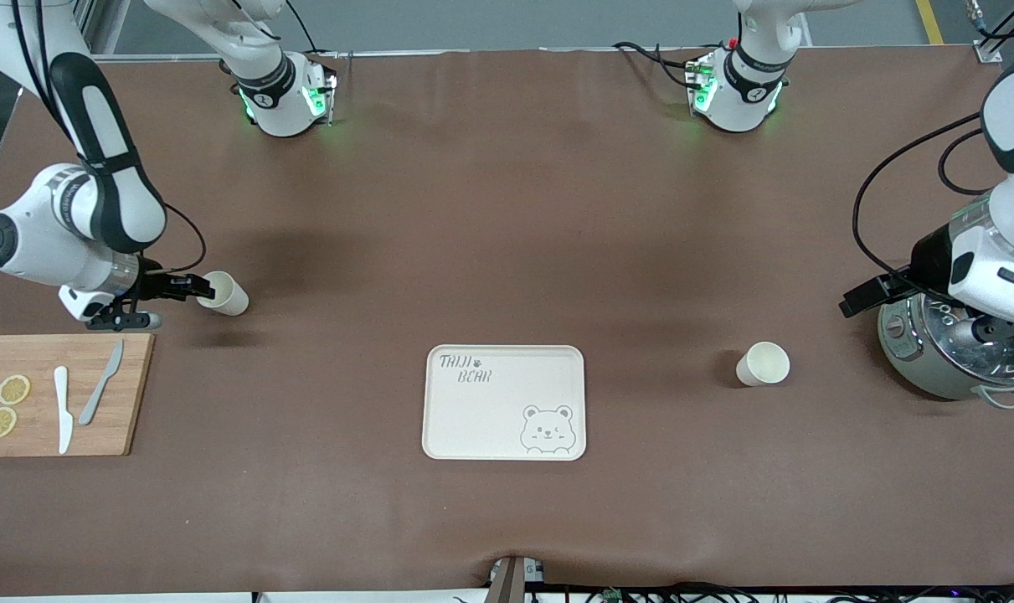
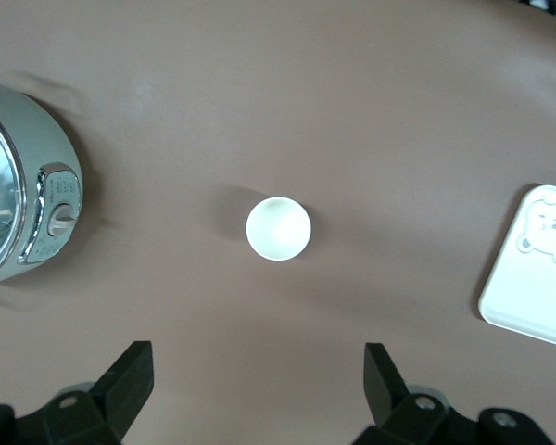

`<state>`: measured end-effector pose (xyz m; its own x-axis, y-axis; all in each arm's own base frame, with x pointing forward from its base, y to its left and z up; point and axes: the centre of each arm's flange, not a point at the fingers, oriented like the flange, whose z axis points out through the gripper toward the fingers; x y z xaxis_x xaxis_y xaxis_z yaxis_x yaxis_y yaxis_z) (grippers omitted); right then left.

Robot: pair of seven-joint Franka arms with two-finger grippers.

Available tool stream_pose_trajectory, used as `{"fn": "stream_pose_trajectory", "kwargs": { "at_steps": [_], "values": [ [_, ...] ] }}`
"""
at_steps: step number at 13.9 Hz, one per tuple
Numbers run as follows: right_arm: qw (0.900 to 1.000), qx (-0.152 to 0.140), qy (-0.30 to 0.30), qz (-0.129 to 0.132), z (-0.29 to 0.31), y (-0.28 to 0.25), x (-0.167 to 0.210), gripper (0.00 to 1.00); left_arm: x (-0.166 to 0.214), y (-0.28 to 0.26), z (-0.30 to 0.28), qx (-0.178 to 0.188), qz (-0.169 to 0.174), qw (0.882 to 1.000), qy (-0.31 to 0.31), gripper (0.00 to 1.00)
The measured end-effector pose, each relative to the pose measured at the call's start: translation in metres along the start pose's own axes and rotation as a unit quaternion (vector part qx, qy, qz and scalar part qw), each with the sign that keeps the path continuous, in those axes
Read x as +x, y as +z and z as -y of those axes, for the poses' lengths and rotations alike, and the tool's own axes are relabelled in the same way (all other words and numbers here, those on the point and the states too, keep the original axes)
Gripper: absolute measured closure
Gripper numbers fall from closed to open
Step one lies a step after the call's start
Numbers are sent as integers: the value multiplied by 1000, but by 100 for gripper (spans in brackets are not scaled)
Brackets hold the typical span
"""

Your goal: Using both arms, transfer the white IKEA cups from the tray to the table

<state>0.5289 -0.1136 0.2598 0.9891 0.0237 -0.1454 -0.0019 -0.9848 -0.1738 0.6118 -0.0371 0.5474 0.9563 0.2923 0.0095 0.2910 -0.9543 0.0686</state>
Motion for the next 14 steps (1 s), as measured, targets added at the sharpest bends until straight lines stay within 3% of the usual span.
{"fn": "stream_pose_trajectory", "kwargs": {
  "at_steps": [2, 8, 11, 14],
  "values": [
    [1000, 7, -12, -5, 7, -49, 21, 2, -6, -14, 0, 0, -3, 1000, 23, 0],
    [995, 2, -61, -75, 44, -233, 61, 0, -31, -50, 13, 12, 13, 997, 70, 0],
    [991, -4, -81, -106, 63, -290, 61, 0, -41, -64, 17, 14, 12, 995, 97, 0],
    [995, -4, -71, -70, 85, -301, 48, 0, -48, -78, 17, 13, 0, 994, 113, 0]
  ]
}}
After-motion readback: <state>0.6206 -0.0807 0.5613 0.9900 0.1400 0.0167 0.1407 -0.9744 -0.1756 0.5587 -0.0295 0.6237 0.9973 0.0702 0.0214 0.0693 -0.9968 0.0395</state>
